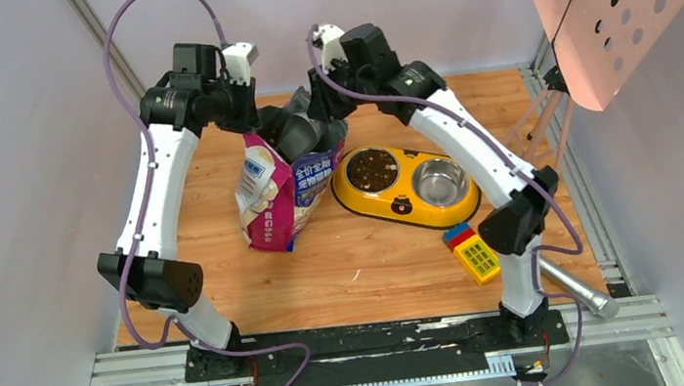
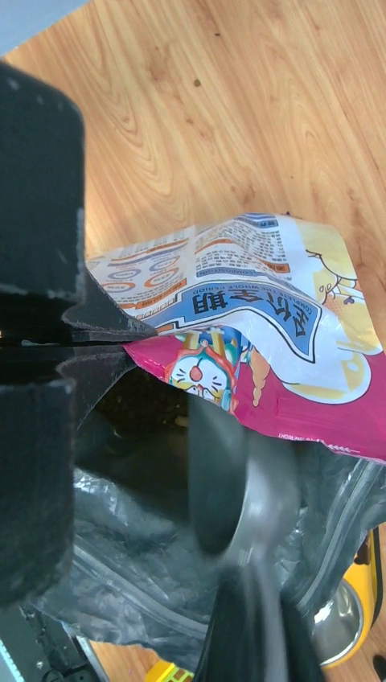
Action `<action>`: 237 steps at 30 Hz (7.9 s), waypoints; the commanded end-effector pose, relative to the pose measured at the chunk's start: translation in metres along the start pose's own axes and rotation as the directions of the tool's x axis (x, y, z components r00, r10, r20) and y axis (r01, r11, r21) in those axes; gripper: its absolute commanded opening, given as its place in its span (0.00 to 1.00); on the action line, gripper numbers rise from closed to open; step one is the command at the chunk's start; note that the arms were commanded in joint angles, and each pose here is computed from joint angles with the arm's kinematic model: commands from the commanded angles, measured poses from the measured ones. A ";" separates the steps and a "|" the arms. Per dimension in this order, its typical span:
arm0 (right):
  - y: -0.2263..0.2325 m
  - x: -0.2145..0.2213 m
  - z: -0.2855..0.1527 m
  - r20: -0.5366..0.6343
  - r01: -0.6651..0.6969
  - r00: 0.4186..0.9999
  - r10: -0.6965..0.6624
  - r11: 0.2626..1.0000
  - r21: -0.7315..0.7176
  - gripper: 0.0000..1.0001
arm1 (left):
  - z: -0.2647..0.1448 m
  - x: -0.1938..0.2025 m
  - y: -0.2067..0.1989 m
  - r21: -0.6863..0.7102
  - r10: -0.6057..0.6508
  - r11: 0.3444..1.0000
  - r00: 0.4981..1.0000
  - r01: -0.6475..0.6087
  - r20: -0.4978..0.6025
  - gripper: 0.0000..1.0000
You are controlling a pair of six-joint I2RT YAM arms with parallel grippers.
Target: Serve the pet food
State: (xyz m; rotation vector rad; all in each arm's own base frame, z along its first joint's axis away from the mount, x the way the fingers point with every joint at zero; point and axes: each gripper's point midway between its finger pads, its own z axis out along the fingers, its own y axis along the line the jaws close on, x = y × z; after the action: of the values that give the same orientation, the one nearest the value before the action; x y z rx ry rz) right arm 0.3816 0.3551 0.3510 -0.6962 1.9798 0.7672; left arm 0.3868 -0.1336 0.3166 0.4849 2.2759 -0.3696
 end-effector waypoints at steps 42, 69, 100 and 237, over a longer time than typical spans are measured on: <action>0.006 0.065 0.068 -0.271 -0.320 0.934 0.235 0.888 -0.331 0.00 | -0.036 -0.081 -0.011 -0.080 0.196 0.980 0.929 -0.180 0.313 0.00; -0.049 -0.007 -0.011 -0.321 -0.712 0.699 0.639 0.579 -0.398 0.00 | -0.035 -0.069 0.010 -0.183 0.290 0.951 0.928 -0.250 0.234 0.00; -0.059 -0.031 -0.028 -0.454 -0.841 0.519 0.724 0.337 -0.423 0.00 | -0.048 -0.074 0.033 -0.291 0.434 0.874 0.894 -0.388 0.111 0.00; -0.188 0.225 -0.249 0.292 -0.558 0.827 0.481 0.639 0.529 0.00 | -0.030 -0.046 0.048 -0.235 0.384 0.906 0.918 -0.353 0.101 0.00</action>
State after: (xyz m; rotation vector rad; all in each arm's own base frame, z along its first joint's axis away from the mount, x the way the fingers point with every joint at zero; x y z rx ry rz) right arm 0.2954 -0.0116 0.1920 0.3897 2.2076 0.3553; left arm 0.3997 -0.0787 0.3114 0.8029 2.2039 0.0540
